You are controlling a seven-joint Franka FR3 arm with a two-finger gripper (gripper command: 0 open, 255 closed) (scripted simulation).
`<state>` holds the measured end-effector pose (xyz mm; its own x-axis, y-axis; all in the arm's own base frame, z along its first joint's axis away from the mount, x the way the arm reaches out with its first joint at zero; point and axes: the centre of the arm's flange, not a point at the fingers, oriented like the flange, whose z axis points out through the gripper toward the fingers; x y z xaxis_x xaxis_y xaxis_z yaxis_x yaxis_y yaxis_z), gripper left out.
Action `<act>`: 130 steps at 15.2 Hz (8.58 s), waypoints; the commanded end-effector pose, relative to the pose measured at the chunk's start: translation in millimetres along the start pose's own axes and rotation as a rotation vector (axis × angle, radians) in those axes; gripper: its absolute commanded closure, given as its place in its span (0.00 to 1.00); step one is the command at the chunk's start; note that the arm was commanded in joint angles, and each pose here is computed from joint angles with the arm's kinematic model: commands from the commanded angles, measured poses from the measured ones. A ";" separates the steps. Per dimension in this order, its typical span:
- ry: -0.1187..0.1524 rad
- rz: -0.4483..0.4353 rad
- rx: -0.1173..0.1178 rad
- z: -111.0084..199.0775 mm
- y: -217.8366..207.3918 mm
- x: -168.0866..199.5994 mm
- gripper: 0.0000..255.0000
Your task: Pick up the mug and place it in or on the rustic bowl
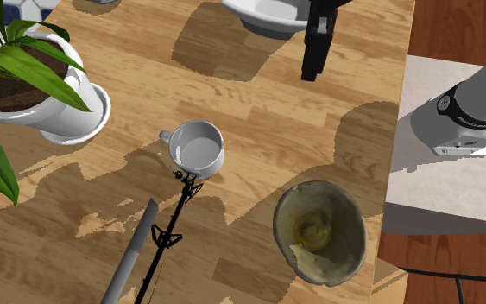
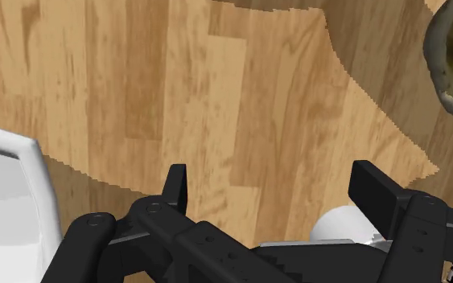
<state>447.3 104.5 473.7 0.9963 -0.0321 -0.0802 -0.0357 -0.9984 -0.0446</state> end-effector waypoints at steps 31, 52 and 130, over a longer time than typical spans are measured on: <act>0.004 -0.021 0.008 133.4 -101.0 179.0 0.00; 0.004 -0.021 0.008 80.8 -103.3 174.8 1.00; 0.004 -0.021 0.008 7.2 -210.5 -76.2 0.00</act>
<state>378.2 318.0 481.2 0.9972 -0.0109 -0.0746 -0.0151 -0.9984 -0.0548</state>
